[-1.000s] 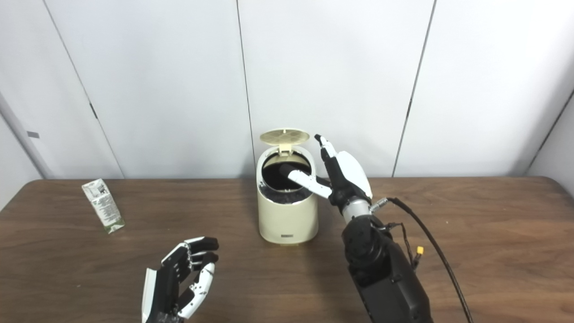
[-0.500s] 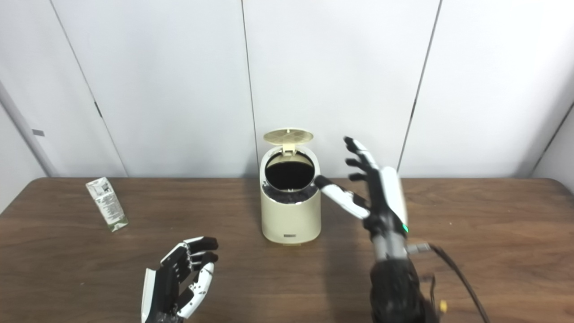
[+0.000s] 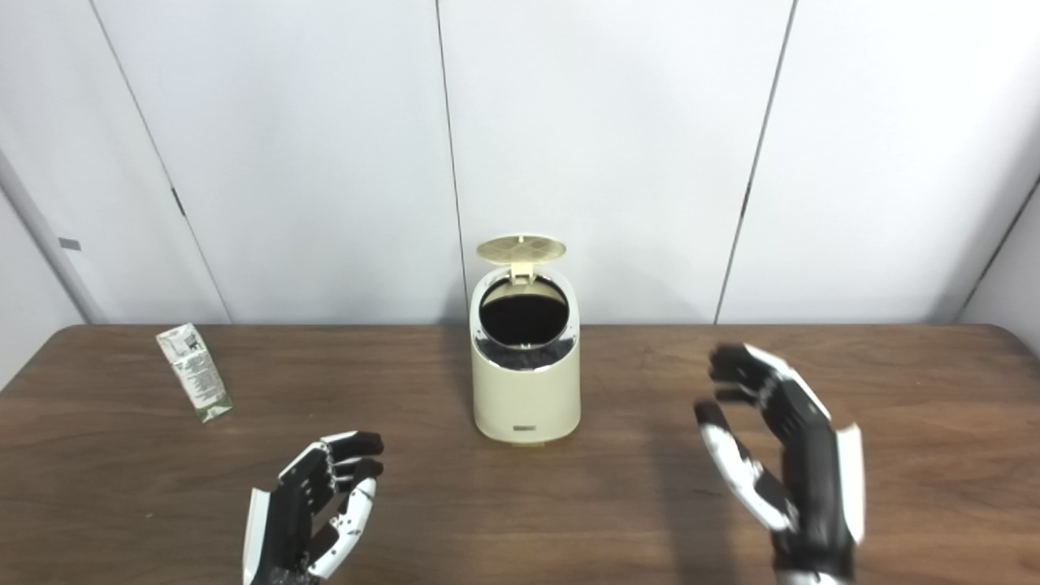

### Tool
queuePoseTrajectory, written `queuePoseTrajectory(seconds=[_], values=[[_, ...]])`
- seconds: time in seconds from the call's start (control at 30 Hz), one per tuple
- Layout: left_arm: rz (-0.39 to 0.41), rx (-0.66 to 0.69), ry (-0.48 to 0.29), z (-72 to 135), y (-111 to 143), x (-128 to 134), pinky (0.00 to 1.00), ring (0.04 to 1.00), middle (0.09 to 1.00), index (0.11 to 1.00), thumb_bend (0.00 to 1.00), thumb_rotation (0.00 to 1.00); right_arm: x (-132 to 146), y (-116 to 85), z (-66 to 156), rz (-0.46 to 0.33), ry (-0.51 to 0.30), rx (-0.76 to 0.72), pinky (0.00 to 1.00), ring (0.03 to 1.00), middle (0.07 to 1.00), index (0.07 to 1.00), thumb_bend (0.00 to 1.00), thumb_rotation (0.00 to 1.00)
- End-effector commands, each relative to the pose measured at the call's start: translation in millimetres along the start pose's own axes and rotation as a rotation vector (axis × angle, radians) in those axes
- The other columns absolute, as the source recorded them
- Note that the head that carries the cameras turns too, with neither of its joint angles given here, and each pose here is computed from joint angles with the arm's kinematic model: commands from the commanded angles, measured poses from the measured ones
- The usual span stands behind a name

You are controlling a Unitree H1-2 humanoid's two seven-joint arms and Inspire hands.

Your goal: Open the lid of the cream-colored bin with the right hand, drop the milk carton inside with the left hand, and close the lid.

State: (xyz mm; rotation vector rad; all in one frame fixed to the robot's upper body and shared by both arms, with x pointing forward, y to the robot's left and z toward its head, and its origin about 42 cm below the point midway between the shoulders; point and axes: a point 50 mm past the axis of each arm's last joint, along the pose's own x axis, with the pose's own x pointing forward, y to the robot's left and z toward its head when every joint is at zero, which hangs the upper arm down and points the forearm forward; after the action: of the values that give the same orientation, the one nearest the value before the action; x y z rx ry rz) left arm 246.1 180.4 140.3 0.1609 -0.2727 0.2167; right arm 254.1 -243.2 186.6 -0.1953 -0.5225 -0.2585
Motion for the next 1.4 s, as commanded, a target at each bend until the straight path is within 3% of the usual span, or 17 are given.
queuePoseTrajectory(seconds=[0.0, 0.13, 0.43, 0.53, 0.6, 0.67, 0.7, 0.73, 0.8, 0.87, 0.9, 0.93, 0.97, 1.13, 1.27, 1.37], values=[[0.008, -0.028, -0.075, 10.9, 0.6, 6.1, 0.52, 0.596, 0.649, 0.644, 0.26, 0.26, -3.8, -1.3, 13.3, -0.019, -0.077, 0.029, 0.56, 0.657, 0.678, 0.657, 0.27, 0.37], [0.010, -0.027, -0.075, 12.3, 2.4, 5.6, 0.51, 0.587, 0.646, 0.642, 0.26, 0.26, -19.7, -6.8, 6.3, -0.009, -0.029, -0.006, 0.56, 0.649, 0.671, 0.656, 0.25, 0.29], [0.009, -0.020, -0.087, 12.9, 6.3, 3.0, 0.50, 0.583, 0.641, 0.641, 0.26, 0.26, -22.6, -10.2, 0.0, 0.013, 0.014, -0.023, 0.56, 0.655, 0.677, 0.660, 0.27, 0.25], [0.017, 0.014, -0.142, 20.0, 10.4, 6.5, 0.49, 0.566, 0.615, 0.613, 0.25, 0.24, -22.8, -10.6, -4.1, 0.009, 0.021, -0.018, 0.56, 0.656, 0.676, 0.657, 0.27, 0.23], [-0.003, 0.053, -0.192, 37.6, 17.2, 13.9, 0.48, 0.548, 0.578, 0.578, 0.23, 0.23, -22.8, -11.1, -6.4, 0.001, 0.033, -0.027, 0.56, 0.657, 0.677, 0.656, 0.27, 0.25], [-0.007, 0.088, -0.252, 58.3, 25.7, 23.7, 0.46, 0.511, 0.533, 0.531, 0.28, 0.25, -22.8, -12.4, -9.4, -0.003, 0.038, -0.036, 0.56, 0.658, 0.676, 0.654, 0.27, 0.26], [-0.006, 0.093, -0.270, 64.5, 28.0, 26.6, 0.44, 0.489, 0.512, 0.505, 0.40, 0.14, -22.7, -13.5, -10.7, -0.002, 0.037, -0.040, 0.56, 0.655, 0.674, 0.653, 0.26, 0.26], [-0.005, 0.117, -0.313, 75.8, 36.8, 34.9, 0.44, 0.481, 0.505, 0.496, 0.44, 0.11, -23.0, -15.4, -12.8, -0.001, 0.037, -0.047, 0.56, 0.654, 0.673, 0.653, 0.26, 0.25], [0.001, 0.180, -0.382, 96.1, 56.6, 52.1, 0.42, 0.502, 0.532, 0.493, 0.49, 0.08, -24.0, -19.2, -16.7, 0.003, 0.037, -0.053, 0.55, 0.644, 0.663, 0.645, 0.27, 0.27], [0.006, 0.211, -0.400, 109.7, 72.2, 65.2, 0.42, 0.529, 0.570, 0.494, 0.50, 0.08, -25.3, -21.8, -18.9, 0.007, 0.045, -0.054, 0.55, 0.645, 0.662, 0.644, 0.27, 0.28], [0.012, 0.237, -0.400, 117.6, 82.9, 74.8, 0.41, 0.533, 0.579, 0.494, 0.50, 0.08, -26.2, -23.2, -20.7, 0.005, 0.049, -0.044, 0.56, 0.646, 0.663, 0.644, 0.27, 0.28], [0.024, 0.276, -0.395, 125.8, 93.3, 84.6, 0.47, 0.577, 0.611, 0.586, 0.66, 0.16, -26.9, -25.2, -22.6, 0.003, 0.052, -0.038, 0.57, 0.652, 0.664, 0.643, 0.28, 0.27], [0.033, 0.302, -0.389, 131.6, 99.8, 90.7, 0.50, 0.603, 0.631, 0.631, 0.75, 0.20, -27.4, -26.9, -23.9, 0.001, 0.053, -0.033, 0.57, 0.652, 0.663, 0.642, 0.28, 0.25], [0.068, 0.536, -0.336, 150.4, 140.2, 130.5, 0.59, 0.675, 0.686, 0.714, 0.95, 0.27, -29.3, -41.3, -29.0, 0.006, 0.059, -0.038, 0.56, 0.648, 0.667, 0.644, 0.26, 0.28], [0.063, 0.773, -0.269, 154.2, 162.3, 149.2, 0.60, 0.711, 0.731, 0.772, 1.00, 0.30, -32.1, -54.3, -29.9, 0.014, 0.064, -0.035, 0.55, 0.648, 0.670, 0.652, 0.25, 0.31], [0.061, 0.843, -0.215, 154.3, 170.7, 158.0, 0.62, 0.734, 0.757, 0.791, 1.00, 0.31, -33.8, -64.5, -28.9, 0.027, 0.074, -0.023, 0.56, 0.667, 0.683, 0.662, 0.24, 0.31]])
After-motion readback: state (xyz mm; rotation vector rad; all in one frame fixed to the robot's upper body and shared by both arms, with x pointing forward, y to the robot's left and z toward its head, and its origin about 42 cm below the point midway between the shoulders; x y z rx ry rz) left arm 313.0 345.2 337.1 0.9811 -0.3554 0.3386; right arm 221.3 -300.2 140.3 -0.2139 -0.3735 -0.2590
